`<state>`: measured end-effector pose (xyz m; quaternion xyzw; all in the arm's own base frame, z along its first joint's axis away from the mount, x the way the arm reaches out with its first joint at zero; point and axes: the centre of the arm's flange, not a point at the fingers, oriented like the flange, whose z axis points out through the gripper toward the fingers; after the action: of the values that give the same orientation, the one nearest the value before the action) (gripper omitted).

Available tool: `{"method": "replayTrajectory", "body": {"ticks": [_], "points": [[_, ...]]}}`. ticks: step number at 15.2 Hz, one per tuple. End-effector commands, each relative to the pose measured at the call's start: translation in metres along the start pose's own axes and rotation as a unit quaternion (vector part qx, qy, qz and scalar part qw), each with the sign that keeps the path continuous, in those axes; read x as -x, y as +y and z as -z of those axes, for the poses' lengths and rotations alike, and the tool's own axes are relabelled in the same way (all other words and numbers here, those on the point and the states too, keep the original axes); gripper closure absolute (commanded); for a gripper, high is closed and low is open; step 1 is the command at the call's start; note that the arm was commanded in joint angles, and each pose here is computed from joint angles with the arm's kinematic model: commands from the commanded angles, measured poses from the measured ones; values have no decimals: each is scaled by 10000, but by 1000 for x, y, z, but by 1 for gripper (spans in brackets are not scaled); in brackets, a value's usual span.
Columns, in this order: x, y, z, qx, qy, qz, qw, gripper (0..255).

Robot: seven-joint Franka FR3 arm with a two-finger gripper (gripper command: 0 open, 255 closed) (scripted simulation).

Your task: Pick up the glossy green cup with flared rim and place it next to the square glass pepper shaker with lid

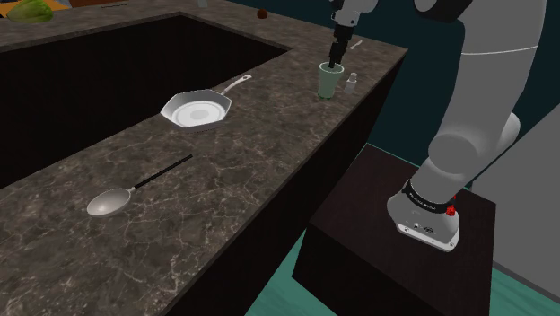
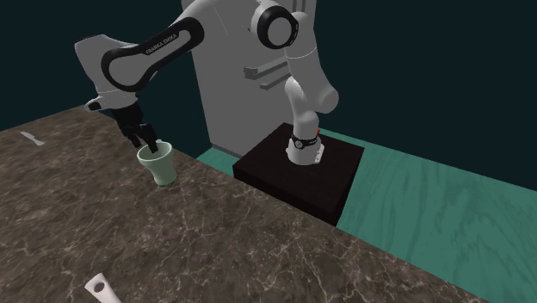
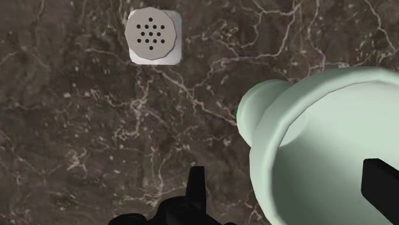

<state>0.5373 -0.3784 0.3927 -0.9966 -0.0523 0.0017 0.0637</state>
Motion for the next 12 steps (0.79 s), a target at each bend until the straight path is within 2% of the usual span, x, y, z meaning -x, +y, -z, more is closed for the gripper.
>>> {"method": "replayTrajectory", "body": {"ticks": [1, 4, 12], "points": [[0, 0, 13, 0, 0, 0, 10000, 0], [0, 0, 50, 0, 0, 0, 10000, 0], [0, 0, 50, 0, 0, 0, 10000, 0]]}}
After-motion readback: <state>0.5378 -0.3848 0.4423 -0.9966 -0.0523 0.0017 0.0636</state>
